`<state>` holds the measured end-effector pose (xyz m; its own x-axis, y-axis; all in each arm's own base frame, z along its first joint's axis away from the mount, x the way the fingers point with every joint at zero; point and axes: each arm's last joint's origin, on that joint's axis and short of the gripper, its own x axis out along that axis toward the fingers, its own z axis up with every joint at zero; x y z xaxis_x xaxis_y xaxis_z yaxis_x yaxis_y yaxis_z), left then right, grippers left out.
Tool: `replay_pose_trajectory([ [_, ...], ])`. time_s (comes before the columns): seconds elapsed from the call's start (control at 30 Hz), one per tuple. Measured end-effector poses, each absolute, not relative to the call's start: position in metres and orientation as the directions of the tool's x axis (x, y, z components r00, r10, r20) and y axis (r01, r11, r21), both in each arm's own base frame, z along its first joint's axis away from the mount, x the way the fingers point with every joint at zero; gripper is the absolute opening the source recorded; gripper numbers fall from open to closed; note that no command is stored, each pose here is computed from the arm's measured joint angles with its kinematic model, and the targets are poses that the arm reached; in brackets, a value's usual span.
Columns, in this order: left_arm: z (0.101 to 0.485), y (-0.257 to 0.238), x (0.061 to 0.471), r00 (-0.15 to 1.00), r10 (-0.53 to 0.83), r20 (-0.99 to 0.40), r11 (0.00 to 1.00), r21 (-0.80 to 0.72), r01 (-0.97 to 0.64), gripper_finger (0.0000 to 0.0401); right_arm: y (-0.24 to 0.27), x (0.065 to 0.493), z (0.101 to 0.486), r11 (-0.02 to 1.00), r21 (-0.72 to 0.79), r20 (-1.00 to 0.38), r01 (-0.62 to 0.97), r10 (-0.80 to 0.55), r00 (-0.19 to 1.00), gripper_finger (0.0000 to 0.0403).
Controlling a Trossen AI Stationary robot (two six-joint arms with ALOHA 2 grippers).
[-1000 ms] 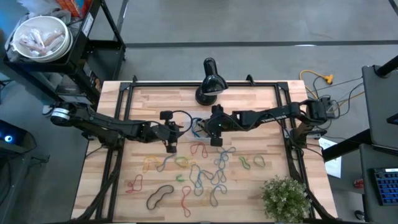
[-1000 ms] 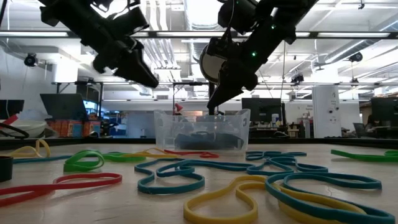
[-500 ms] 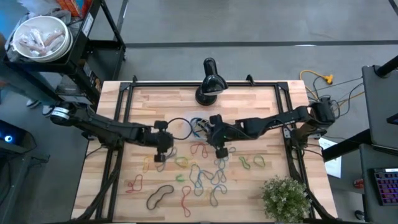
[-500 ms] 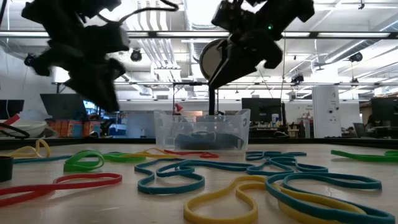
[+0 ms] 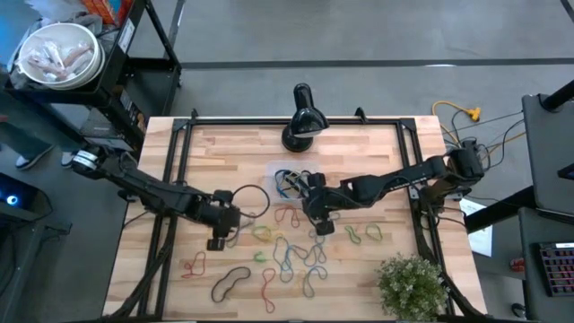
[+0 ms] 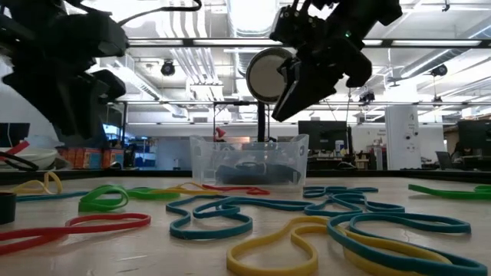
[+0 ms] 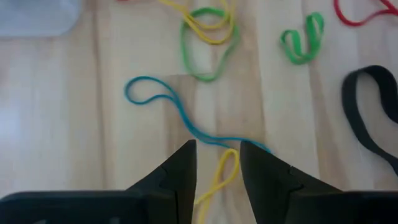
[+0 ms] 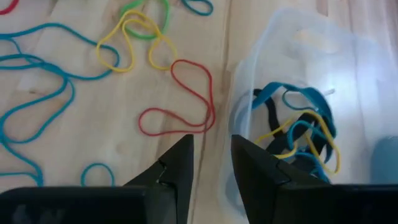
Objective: Pick and place rubber bands into bin
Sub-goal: Put the yellow rubber band into the transparent bin
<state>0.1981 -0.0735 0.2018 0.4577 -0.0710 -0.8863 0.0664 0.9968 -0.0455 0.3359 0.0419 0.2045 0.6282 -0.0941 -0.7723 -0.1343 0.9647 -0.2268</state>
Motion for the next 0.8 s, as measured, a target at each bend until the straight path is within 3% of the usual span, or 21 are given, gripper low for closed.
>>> replay_pose_trajectory([
  [0.8,0.161,-0.092,0.206,0.267,-0.011,-0.964,0.991,0.026,0.134,0.0106,0.054,0.328,0.193,0.979,-0.175,-0.791,-0.106,-0.075,0.608,0.0072],
])
